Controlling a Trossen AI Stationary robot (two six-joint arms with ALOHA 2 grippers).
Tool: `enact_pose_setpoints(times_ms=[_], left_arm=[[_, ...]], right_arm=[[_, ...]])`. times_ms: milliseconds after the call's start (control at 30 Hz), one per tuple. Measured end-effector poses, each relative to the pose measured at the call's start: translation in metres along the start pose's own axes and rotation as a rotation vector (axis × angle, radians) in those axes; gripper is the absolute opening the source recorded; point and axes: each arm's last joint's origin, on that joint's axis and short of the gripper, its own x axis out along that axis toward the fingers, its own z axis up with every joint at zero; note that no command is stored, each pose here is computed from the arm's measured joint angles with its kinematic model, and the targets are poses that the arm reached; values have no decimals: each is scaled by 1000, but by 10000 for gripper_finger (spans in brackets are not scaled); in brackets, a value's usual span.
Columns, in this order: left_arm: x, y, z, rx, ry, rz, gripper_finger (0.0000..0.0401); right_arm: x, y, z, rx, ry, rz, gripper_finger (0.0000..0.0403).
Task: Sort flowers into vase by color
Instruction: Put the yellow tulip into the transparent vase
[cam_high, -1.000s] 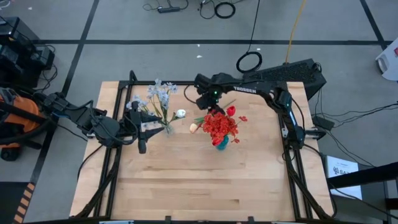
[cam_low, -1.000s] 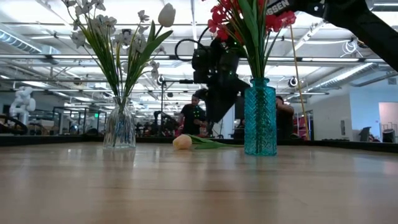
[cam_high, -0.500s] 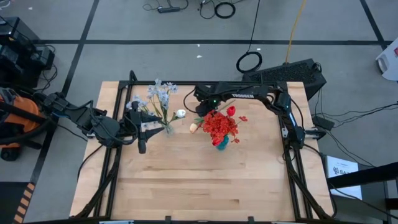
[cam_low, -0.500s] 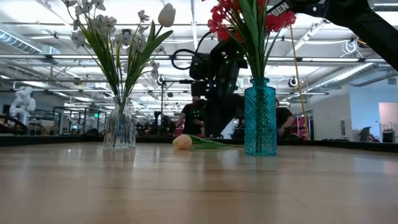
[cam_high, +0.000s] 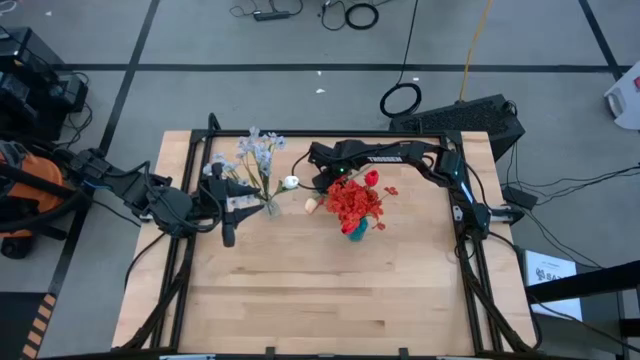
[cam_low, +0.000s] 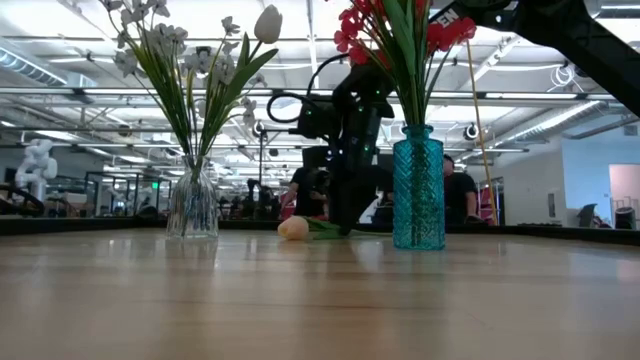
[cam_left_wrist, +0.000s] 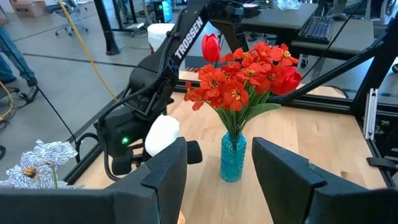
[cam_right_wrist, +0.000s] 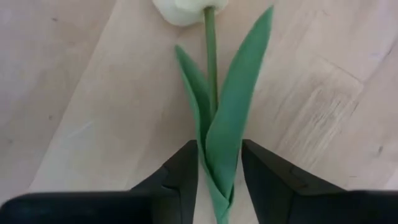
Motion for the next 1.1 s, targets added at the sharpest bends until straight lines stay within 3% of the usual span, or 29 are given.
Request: enact_pose_setpoints(times_ms=[100, 267, 433, 667, 867, 1100], left_arm=[[0, 0, 0, -1, -1, 0, 187], [0, 0, 0, -2, -2, 0, 187], [0, 0, 0, -2, -2, 0, 187], [0, 0, 0, 0, 0, 0, 187], [0, 0, 0, 4, 2, 0, 187], [0, 0, 0, 11, 2, 3, 187]], right_arm=[[0, 0, 0, 1, 0, -4, 93], [0, 0, 0, 1, 5, 0, 13], [0, 0, -1, 2, 16, -3, 9], [-23, -4, -2, 17, 50, -106, 3], [-69, -17, -11, 192, -38, -207, 1], [-146, -27, -43, 495, -204, -299, 1]])
